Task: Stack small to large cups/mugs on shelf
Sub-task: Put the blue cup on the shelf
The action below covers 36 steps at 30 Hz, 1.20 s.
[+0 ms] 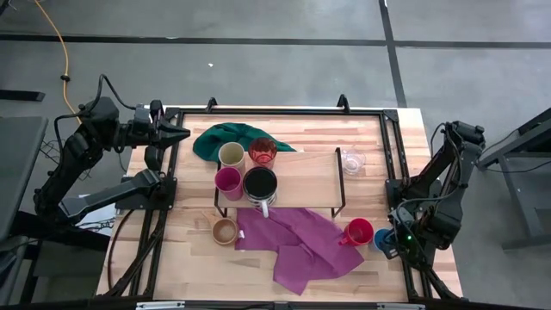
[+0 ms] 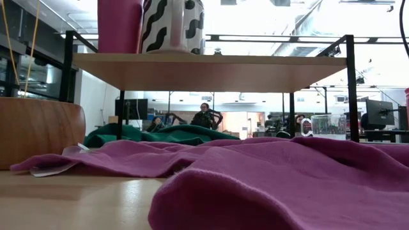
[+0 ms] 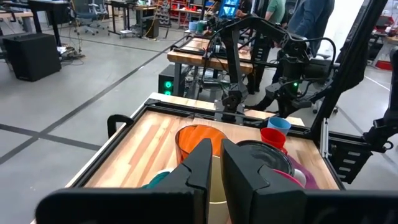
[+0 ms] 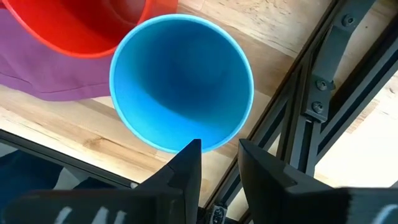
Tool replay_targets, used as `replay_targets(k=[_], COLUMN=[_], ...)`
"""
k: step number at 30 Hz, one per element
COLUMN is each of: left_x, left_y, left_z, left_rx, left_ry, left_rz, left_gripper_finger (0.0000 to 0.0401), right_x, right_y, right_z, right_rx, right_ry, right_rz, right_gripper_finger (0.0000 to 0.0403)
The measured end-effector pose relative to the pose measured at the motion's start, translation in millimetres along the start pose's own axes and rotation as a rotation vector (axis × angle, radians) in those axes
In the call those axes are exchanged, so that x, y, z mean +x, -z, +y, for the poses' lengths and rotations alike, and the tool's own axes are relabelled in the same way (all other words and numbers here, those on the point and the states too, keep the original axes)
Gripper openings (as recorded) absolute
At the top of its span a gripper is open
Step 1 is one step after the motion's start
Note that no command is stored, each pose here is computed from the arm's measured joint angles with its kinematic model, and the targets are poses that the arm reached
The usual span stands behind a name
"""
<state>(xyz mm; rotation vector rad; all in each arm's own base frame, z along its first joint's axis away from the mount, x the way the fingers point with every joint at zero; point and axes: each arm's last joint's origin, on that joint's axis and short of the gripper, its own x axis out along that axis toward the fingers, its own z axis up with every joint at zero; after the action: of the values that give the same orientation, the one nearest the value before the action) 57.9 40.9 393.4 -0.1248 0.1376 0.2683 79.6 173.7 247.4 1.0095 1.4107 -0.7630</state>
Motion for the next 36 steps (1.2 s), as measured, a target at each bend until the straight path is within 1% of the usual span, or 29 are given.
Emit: replay_targets(k=[18,26,30,36], left_x=[0.0,0.0,0.0,0.0], left_y=[0.0,-0.1,0.0,-0.1], left_z=[0.0,0.0,0.0,0.0], left_rx=[0.003,0.003,0.003,0.003], left_ry=[0.000,0.000,0.000,0.000], left_rz=[0.000,0.000,0.000,0.000], left_gripper_finger=[0.0024,0.0024,0.0024,0.0024], right_x=[19.2,22.1,22.2,22.2], right_y=[10.3,11.7,11.6,11.4], right_z=[12.4,13.9,13.8,14.1], right_rx=[0.032,0.038,0.036,0.029], right_ry=[0.029,0.037,0.037,0.028], right_rz=[-0.020,-0.022,-0.023,-0.032], right_gripper_finger=[0.0096,0.0095,0.0073,0.0014])
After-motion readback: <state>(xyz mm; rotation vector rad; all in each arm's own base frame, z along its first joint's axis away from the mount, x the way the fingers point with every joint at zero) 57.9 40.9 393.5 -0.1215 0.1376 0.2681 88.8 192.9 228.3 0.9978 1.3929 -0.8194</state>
